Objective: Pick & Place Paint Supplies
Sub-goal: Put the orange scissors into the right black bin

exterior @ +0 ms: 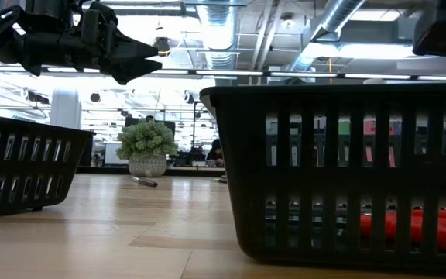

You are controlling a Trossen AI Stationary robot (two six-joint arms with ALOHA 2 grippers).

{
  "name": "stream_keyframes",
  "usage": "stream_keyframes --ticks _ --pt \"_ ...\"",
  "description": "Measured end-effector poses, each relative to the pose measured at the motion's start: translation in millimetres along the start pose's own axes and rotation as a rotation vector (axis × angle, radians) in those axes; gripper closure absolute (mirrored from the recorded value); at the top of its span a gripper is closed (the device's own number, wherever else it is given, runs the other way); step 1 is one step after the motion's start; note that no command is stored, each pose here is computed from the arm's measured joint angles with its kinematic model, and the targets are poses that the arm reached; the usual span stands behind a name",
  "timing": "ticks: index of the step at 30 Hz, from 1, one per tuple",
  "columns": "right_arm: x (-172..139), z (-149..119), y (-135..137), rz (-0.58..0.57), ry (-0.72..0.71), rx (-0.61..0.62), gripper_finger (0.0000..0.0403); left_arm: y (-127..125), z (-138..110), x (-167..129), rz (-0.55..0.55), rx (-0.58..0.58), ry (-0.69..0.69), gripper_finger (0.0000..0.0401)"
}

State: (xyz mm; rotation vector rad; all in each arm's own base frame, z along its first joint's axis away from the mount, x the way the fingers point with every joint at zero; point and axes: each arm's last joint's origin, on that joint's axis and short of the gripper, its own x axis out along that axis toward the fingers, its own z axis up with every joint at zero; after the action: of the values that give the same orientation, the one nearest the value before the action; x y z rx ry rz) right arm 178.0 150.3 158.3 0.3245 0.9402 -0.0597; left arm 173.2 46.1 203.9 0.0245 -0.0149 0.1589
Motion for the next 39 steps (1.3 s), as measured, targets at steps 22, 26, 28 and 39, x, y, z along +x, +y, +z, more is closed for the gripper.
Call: stream_keyframes --ticks 22,26,28,39 --pt "48 1 -1 -0.156 0.302 -0.111 0.0268 0 -1 0 0.0 0.003 0.007 0.0121" --pt "53 5 10 -0.203 0.357 -0.132 0.0276 0 -1 0 0.0 0.002 0.011 0.0121" --pt "54 10 16 -0.211 0.371 -0.136 0.0292 0 -1 0 0.0 0.002 0.011 0.0121" --pt "59 23 41 -0.228 0.424 -0.131 0.0397 0 -2 0 0.0 0.002 0.016 0.0121"
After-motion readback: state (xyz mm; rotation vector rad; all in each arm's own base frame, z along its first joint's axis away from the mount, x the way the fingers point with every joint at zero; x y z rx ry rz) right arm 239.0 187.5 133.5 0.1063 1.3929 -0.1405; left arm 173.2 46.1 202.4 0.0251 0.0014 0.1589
